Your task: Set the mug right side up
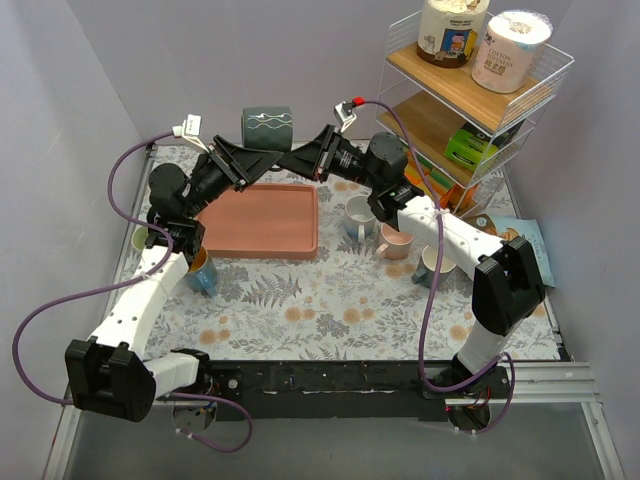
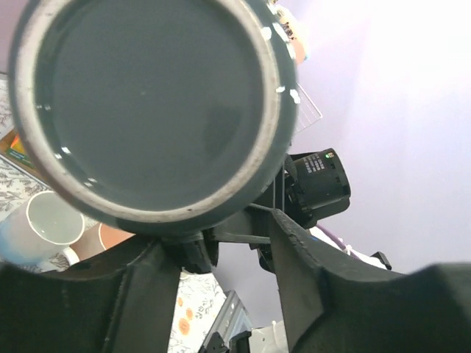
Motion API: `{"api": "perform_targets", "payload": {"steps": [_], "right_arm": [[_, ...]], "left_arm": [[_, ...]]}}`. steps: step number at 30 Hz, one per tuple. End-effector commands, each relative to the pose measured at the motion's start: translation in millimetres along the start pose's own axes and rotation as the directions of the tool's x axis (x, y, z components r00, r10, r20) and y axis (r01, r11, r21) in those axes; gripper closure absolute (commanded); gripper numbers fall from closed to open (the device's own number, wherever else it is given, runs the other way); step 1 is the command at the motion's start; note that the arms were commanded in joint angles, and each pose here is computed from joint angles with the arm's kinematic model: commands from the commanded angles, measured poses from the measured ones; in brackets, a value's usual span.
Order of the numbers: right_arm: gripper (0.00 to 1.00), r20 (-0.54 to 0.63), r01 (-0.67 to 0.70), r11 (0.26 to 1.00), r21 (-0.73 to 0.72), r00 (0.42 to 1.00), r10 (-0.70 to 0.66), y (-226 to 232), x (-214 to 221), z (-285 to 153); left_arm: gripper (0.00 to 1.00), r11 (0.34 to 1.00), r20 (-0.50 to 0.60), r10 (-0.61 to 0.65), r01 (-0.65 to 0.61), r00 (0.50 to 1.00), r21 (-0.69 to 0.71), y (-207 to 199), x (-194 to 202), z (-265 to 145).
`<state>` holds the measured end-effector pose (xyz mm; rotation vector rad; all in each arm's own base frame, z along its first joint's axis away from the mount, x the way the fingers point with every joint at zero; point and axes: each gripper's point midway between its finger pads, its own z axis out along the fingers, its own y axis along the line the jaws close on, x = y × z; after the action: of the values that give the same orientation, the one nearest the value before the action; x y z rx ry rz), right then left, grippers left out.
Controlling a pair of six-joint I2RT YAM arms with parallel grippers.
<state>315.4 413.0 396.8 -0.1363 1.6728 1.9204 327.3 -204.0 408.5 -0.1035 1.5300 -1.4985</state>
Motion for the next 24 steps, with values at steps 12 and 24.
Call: {"api": "perform_targets", "payload": {"steps": [12, 24], "right_arm": [[0.99, 0.102, 0.138, 0.974, -0.178, 0.987, -0.121, 73.9, -17.8, -13.1], [0.99, 0.125, 0.155, 0.973, -0.172, 0.983, -0.135, 70.5, -32.0, -24.3]], "left_arm": [[0.25, 0.998, -0.015, 0.06, -0.06, 0.998, -0.029, -4.2, 11.2, -12.7], [0.11, 0.964, 0.0, 0.129, -0.126, 0.992, -0.236, 19.9, 13.4, -39.5]]}}
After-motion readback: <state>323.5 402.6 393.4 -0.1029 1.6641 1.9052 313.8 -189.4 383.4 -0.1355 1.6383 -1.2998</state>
